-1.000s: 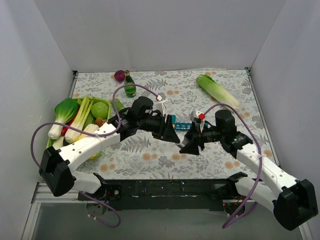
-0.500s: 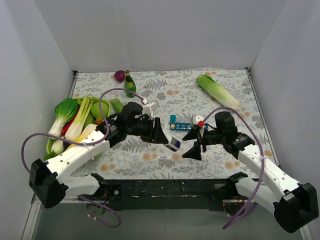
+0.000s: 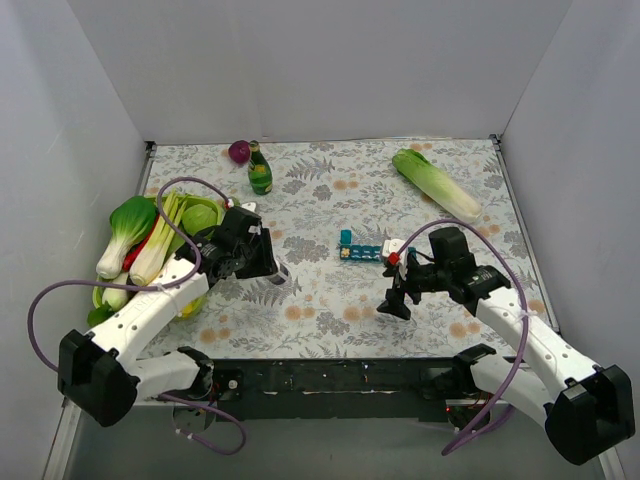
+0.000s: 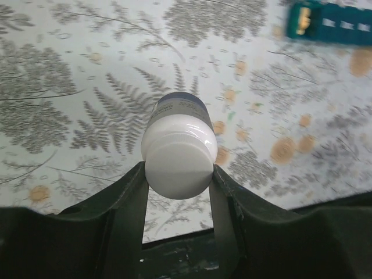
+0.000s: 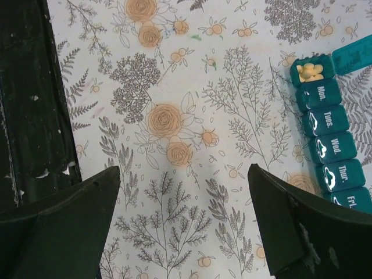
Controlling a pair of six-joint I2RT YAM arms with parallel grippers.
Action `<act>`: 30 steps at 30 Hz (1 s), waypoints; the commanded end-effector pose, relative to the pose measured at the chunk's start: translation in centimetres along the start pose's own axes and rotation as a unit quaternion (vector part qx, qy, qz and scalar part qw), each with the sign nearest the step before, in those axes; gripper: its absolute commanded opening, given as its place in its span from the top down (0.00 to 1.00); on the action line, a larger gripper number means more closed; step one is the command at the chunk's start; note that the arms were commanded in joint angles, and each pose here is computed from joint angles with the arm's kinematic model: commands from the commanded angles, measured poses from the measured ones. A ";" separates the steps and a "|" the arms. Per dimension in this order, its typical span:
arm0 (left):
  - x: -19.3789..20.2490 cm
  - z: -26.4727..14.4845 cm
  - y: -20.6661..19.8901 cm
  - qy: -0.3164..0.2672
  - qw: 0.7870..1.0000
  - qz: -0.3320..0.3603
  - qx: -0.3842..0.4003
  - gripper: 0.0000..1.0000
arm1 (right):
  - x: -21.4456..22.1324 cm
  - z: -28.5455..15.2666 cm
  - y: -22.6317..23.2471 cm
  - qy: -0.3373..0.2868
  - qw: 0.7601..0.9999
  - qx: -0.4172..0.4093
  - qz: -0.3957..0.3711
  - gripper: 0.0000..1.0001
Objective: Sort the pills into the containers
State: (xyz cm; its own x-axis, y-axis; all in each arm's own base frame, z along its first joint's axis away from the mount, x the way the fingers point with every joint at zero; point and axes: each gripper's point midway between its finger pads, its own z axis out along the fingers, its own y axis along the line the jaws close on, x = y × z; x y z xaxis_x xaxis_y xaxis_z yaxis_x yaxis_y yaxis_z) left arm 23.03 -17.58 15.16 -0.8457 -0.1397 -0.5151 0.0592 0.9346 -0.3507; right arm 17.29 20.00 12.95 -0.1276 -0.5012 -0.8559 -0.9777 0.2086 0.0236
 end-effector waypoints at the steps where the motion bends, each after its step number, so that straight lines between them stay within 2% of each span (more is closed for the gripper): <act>1: -0.6 1.3 5.8 -0.021 0.991 -0.026 -0.129 1.00 | -1.0 -0.8 -0.6 0.000 0.999 0.008 -0.042 0.02; 4: -1.4 2.2 7.7 -0.027 0.986 -0.033 -0.163 1.00 | -1.0 -1.0 -1.0 0.001 0.999 0.017 -0.047 0.02; 11: -3.8 3.4 9.8 -0.048 0.980 -0.044 -0.187 1.00 | -0.1 -1.4 -1.2 0.004 0.999 0.033 -0.044 0.02; 16: -4.5 4.2 11.9 -0.037 0.975 -0.029 -0.216 1.00 | 0.7 -1.4 -1.4 0.010 0.999 0.039 -0.029 0.02; 25: -6.5 5.7 12.6 -0.027 0.973 -0.011 -0.228 0.99 | 1.2 -1.5 -2.3 0.022 0.998 0.055 -0.030 0.02; 26: -6.5 5.8 12.6 -0.022 0.974 -0.010 -0.227 0.86 | 1.3 -1.5 -2.5 0.025 0.997 0.055 -0.037 0.02; 29: -6.5 6.0 12.5 -0.015 0.974 -0.014 -0.225 0.64 | 1.6 -1.5 -3.0 0.035 0.996 0.056 -0.068 0.02; 30: -6.4 6.0 12.2 -0.011 0.976 -0.015 -0.217 0.52 | 1.7 -1.5 -3.2 0.037 0.995 0.055 -0.076 0.02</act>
State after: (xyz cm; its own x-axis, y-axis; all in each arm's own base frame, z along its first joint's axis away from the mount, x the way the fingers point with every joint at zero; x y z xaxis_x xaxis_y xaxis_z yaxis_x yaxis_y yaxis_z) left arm 31.83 -7.07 8.68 -0.8329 -0.1788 -0.5238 -0.2148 0.9766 0.0081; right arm 19.06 17.66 12.50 -0.0721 -0.5594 -0.8257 -0.9637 0.2525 -0.0870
